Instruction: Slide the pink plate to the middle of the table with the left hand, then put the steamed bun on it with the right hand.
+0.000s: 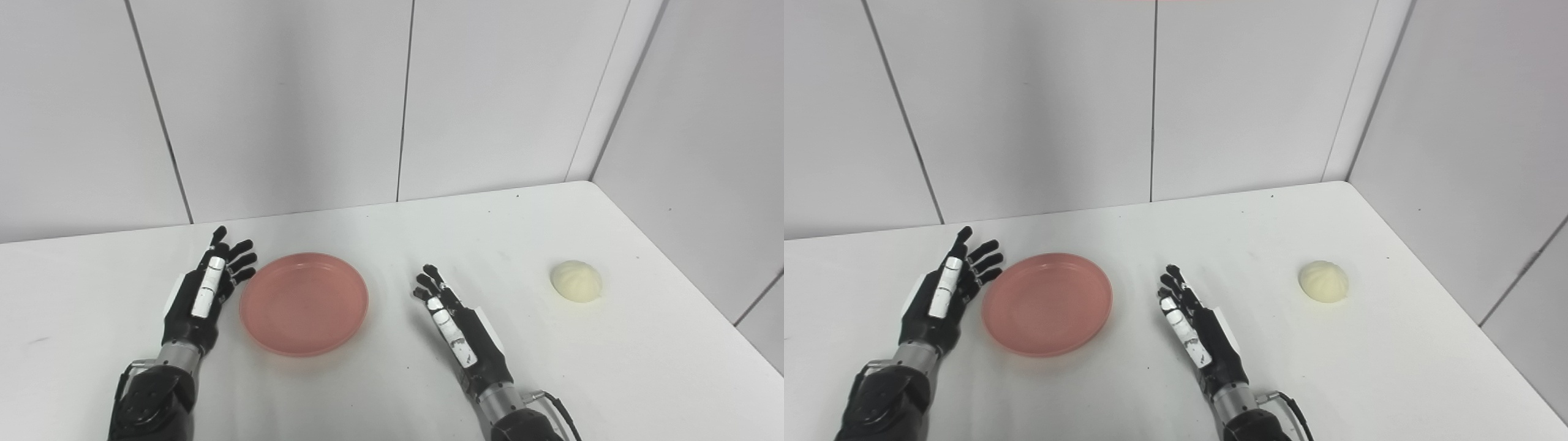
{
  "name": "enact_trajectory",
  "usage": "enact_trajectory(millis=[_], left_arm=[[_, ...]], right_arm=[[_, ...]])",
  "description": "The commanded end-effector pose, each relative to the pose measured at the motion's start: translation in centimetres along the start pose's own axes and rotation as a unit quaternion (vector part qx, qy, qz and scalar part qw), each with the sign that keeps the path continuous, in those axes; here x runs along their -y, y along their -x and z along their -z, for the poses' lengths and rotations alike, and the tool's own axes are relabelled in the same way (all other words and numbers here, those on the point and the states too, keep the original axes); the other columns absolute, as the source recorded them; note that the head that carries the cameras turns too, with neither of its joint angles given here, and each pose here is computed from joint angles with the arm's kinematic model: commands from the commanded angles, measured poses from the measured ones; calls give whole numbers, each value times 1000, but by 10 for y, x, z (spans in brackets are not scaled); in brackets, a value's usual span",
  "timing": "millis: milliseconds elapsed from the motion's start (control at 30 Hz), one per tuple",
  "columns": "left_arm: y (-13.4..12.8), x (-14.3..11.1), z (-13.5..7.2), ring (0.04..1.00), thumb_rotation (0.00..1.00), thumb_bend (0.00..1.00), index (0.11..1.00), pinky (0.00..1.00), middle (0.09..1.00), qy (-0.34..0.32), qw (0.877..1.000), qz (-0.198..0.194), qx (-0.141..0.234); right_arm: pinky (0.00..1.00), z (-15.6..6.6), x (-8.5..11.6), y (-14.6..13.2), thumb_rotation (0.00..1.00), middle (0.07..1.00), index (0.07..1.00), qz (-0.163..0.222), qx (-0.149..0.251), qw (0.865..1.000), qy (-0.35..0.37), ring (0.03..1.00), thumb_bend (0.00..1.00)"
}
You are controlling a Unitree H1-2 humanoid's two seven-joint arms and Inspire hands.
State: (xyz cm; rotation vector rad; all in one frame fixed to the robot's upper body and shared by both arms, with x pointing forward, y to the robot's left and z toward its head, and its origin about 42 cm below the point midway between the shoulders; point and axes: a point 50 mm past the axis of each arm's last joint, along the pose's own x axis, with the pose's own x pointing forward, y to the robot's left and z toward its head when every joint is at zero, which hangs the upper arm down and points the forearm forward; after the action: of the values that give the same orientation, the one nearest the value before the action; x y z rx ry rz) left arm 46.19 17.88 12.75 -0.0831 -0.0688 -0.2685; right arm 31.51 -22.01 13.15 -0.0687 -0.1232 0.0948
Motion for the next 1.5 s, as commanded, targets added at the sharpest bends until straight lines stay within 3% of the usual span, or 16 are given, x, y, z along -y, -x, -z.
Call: enact_trajectory(millis=[0, 167, 367, 467, 600, 733, 833, 967, 1067, 1233, 1300, 1467], left_arm=[[5, -12, 8, 840, 833, 798, 1000, 836, 858, 2, 1000, -7, -11], [4, -15, 9, 833, 832, 785, 1000, 814, 858, 2, 1000, -9, -10], [5, -15, 7, 830, 843, 762, 1000, 797, 854, 4, 1000, -5, -11], [5, -15, 5, 827, 843, 768, 1000, 799, 849, 4, 1000, -6, -12], [5, -14, 3, 825, 838, 762, 1000, 796, 847, 5, 1000, -6, -13], [4, -9, 2, 836, 837, 747, 1000, 806, 851, 4, 1000, -1, -12], [4, -7, 3, 840, 849, 728, 1000, 811, 850, 0, 1000, 1, -14], [5, -4, 2, 834, 859, 708, 1000, 793, 845, -4, 1000, 6, -12], [5, -1, 1, 842, 860, 707, 1000, 803, 850, -4, 1000, 11, -14], [7, 2, -2, 845, 859, 709, 1000, 801, 848, -3, 1000, 15, -17], [7, 3, -2, 844, 861, 697, 1000, 810, 847, -3, 1000, 16, -18], [7, 4, -2, 843, 862, 677, 1000, 815, 847, -5, 1000, 18, -21]], right_arm=[[955, -2, -8, -3, 891, 921, 939, 9, 23, 999, 28, 899, 739], [879, -11, -5, -3, 867, 903, 911, 52, 56, 994, 81, 881, 760], [792, -59, 26, -9, 786, 844, 876, 124, 140, 973, 138, 817, 814], [698, -93, 43, -8, 739, 806, 888, 139, 156, 958, 197, 762, 831], [695, -140, 57, -1, 621, 817, 871, 151, 155, 942, 258, 780, 815], [695, -186, 83, 9, 603, 821, 838, 170, 121, 899, 385, 785, 853], [685, -206, 99, 13, 597, 856, 847, 176, 101, 865, 460, 805, 878], [676, -219, 117, 11, 519, 888, 835, 174, 62, 841, 509, 856, 908], [672, -227, 132, 6, 522, 874, 823, 176, 4, 802, 571, 851, 928], [574, -231, 144, -3, 598, 831, 797, 159, -89, 748, 638, 772, 964], [575, -231, 147, -9, 581, 841, 791, 151, -121, 733, 652, 779, 958], [580, -225, 156, -28, 578, 833, 782, 131, -170, 716, 664, 775, 931]])
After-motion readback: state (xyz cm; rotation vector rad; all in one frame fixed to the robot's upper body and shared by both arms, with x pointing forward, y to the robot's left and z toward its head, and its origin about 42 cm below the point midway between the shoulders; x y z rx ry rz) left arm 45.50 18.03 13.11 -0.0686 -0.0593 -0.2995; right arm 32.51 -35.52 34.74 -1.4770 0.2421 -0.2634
